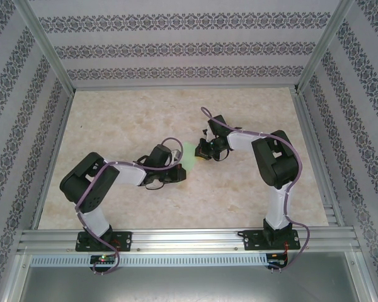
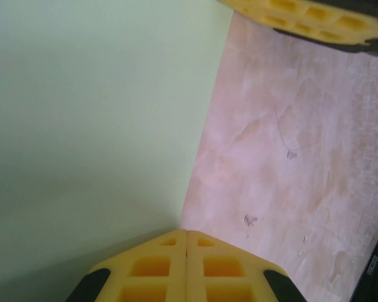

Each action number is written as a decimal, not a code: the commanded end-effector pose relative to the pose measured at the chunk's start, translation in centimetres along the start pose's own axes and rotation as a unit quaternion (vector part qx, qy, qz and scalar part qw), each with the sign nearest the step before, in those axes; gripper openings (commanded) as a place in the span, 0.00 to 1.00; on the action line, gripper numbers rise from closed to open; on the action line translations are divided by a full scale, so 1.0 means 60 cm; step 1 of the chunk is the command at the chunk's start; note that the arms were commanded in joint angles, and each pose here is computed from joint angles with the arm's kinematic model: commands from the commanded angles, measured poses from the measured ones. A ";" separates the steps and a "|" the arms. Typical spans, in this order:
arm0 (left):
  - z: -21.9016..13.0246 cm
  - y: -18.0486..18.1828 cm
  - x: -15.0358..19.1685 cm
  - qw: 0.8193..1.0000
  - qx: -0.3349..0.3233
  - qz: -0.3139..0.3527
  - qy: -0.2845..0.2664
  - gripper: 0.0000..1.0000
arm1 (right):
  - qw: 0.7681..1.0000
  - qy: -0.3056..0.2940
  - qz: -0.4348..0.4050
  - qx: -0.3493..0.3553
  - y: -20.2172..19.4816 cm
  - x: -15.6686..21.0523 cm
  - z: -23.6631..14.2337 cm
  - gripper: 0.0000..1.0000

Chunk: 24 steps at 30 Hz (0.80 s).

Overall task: Fold a paper plane with a square sheet of paper (pick it up from the middle)
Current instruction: First fold in half a square sheet of paper at the center of the table.

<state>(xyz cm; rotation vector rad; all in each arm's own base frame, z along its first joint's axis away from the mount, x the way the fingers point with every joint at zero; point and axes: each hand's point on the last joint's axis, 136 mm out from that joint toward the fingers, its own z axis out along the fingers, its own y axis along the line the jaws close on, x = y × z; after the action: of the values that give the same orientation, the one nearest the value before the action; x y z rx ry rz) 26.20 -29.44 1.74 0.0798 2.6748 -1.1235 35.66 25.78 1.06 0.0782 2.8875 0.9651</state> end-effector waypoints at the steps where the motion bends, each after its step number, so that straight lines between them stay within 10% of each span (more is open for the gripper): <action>1: -0.015 0.084 0.114 0.990 -0.075 -0.060 0.100 0.00 | 0.991 0.025 0.035 0.125 -0.121 0.035 0.034 0.00; 11: -0.053 0.093 0.142 0.988 -0.096 -0.053 0.106 0.00 | 0.992 0.023 0.030 0.122 -0.114 0.032 0.031 0.00; 17: -0.093 0.032 0.066 0.994 -0.096 -0.007 0.053 0.01 | 0.996 0.001 -0.008 0.093 -0.064 0.005 0.006 0.00; 24: -0.174 0.042 -0.043 0.987 -0.143 -0.043 -0.052 0.28 | 0.993 -0.054 -0.103 0.031 0.074 -0.033 -0.051 0.04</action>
<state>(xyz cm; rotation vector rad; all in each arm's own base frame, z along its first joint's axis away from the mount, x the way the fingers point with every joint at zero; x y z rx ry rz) 26.20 -23.44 7.72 -0.0336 2.7118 -0.8860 36.28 25.98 2.18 -0.0376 2.8764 0.8435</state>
